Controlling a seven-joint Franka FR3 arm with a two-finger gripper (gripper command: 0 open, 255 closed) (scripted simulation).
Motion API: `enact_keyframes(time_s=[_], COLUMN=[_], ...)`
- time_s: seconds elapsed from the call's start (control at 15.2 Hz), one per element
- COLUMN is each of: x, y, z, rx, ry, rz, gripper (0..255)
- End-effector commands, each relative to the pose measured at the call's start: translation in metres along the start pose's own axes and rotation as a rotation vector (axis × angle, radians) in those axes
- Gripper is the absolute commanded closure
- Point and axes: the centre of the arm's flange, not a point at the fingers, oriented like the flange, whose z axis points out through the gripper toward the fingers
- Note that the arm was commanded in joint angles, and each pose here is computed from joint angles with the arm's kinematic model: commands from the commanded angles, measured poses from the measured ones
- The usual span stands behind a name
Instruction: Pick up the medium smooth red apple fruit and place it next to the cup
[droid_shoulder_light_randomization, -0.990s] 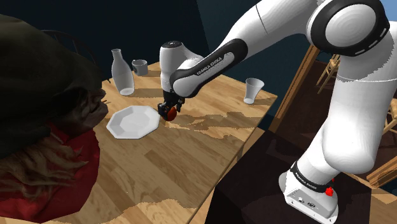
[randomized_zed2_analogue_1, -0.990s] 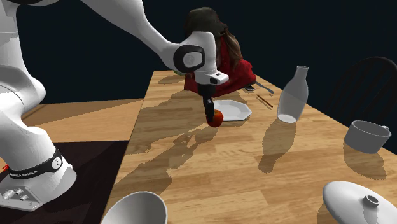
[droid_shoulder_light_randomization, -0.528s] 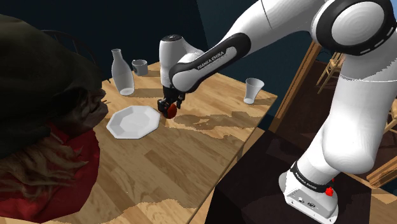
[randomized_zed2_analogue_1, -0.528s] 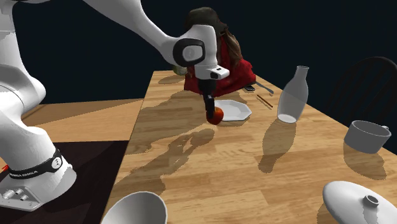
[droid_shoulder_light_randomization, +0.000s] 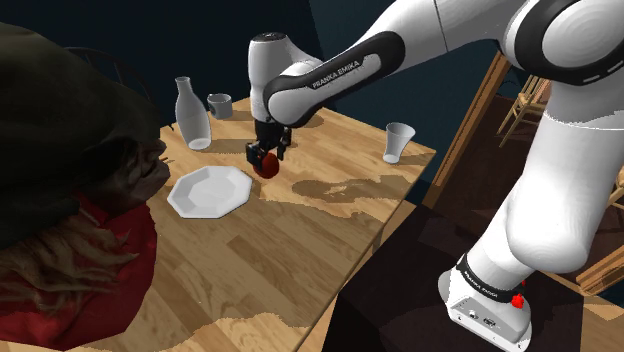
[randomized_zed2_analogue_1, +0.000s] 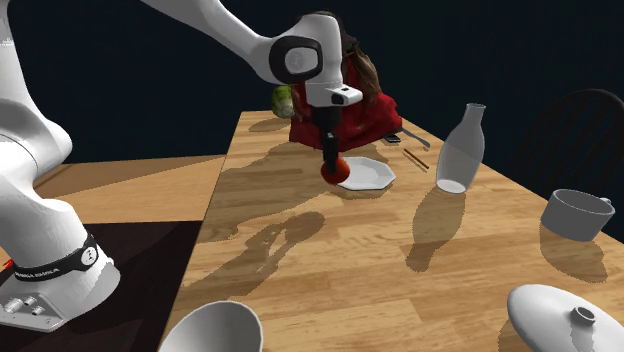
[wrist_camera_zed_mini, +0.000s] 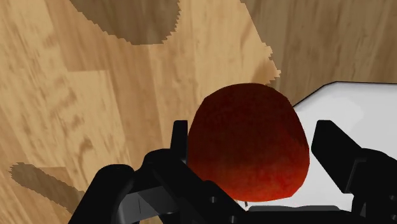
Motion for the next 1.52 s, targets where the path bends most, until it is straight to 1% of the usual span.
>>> enact_keyframes(time_s=[0.0, 1.45], x=[0.0, 0.011], y=[0.0, 0.004], z=[-0.01, -0.126], rx=[0.0, 0.0], ry=[0.0, 0.0], rz=[0.0, 0.0], gripper=[255, 255])
